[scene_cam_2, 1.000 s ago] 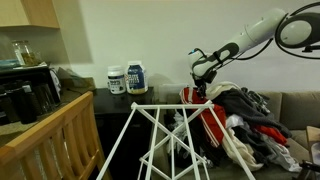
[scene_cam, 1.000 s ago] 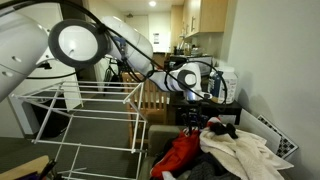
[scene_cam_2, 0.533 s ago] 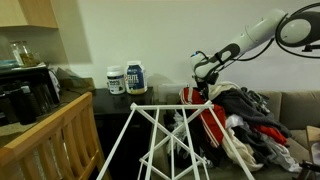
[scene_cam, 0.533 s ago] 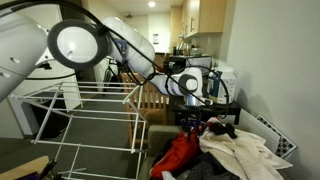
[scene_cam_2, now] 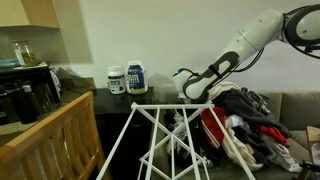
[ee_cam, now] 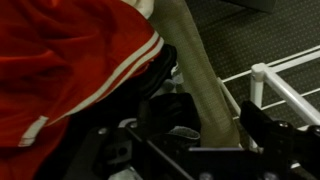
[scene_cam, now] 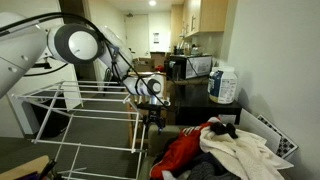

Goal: Put the red short on the cloth hanger

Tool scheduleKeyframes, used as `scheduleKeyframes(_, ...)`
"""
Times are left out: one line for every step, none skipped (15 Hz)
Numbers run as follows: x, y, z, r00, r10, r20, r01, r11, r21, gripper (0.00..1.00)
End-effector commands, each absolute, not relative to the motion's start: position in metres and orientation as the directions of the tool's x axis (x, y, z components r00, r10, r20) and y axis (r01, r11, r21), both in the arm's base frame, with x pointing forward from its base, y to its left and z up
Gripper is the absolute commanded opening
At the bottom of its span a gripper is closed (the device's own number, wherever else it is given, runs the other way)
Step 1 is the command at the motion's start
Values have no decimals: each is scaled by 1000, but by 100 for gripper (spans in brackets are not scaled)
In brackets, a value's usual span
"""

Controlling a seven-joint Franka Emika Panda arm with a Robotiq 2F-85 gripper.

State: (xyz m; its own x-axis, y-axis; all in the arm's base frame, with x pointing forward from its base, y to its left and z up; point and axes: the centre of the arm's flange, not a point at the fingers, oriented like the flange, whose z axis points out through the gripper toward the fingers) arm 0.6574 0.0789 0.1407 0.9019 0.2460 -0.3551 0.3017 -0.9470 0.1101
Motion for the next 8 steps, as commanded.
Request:
scheduleKeyframes(630, 107, 165, 893, 302, -335, 353, -930, 104, 100)
scheduleKeyframes(629, 112, 171, 891, 317, -324, 366, -925, 101, 100)
scheduleKeyframes(631, 109, 179, 898, 312, -310, 357, -929, 100, 100)
scheduleKeyframes(634, 104, 186, 904, 306, -298, 348, -932, 98, 100)
scheduleKeyframes(639, 92, 195, 914, 289, -283, 327, -940, 98, 100)
scheduleKeyframes(644, 82, 204, 925, 268, -269, 305, -947, 105, 100)
scheduleKeyframes(650, 69, 212, 934, 247, -256, 282, -953, 110, 100)
scheduleKeyframes(654, 58, 217, 942, 230, -246, 264, -958, 114, 100)
